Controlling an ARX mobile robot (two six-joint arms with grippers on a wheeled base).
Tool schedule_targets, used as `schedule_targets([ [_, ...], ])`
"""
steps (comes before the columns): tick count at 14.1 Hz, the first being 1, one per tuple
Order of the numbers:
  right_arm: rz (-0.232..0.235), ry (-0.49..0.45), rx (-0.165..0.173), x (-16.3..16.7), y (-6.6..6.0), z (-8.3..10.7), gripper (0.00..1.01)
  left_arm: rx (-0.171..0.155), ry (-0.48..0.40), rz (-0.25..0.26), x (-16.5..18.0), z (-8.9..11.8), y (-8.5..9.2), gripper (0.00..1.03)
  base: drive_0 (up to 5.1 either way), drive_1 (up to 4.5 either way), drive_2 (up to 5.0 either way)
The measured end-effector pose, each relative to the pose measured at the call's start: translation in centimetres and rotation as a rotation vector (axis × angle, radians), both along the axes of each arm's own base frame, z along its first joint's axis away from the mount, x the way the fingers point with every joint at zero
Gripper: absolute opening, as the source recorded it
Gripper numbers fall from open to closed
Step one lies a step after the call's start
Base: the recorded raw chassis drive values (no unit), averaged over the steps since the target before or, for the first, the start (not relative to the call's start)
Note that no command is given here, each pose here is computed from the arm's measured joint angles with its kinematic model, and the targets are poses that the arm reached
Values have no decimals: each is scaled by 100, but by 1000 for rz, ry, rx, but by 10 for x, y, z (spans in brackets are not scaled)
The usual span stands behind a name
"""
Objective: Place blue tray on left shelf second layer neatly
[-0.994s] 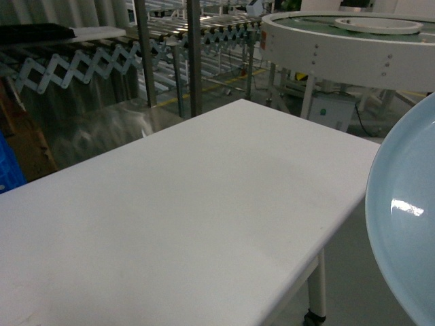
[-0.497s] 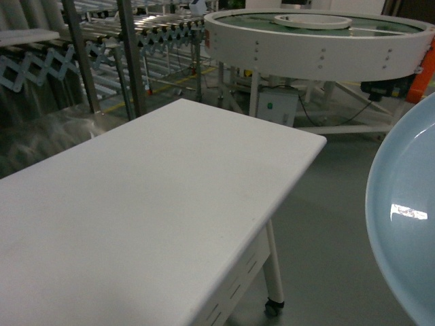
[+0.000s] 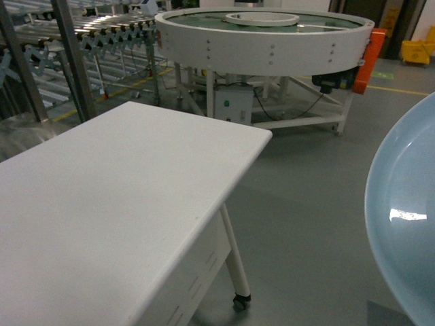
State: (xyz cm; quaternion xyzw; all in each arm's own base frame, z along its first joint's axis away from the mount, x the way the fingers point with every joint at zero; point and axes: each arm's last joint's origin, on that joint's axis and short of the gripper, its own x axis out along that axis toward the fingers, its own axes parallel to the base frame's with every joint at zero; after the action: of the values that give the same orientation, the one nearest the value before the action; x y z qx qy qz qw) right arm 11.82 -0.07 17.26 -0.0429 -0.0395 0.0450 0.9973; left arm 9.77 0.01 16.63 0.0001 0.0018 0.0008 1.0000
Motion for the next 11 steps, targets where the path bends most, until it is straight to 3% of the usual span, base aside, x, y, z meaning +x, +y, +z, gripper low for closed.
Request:
schedule_targets([
  [11, 0, 0, 0, 0, 0, 0, 2, 0, 0, -1, 0, 0, 0, 98, -156, -156, -156],
])
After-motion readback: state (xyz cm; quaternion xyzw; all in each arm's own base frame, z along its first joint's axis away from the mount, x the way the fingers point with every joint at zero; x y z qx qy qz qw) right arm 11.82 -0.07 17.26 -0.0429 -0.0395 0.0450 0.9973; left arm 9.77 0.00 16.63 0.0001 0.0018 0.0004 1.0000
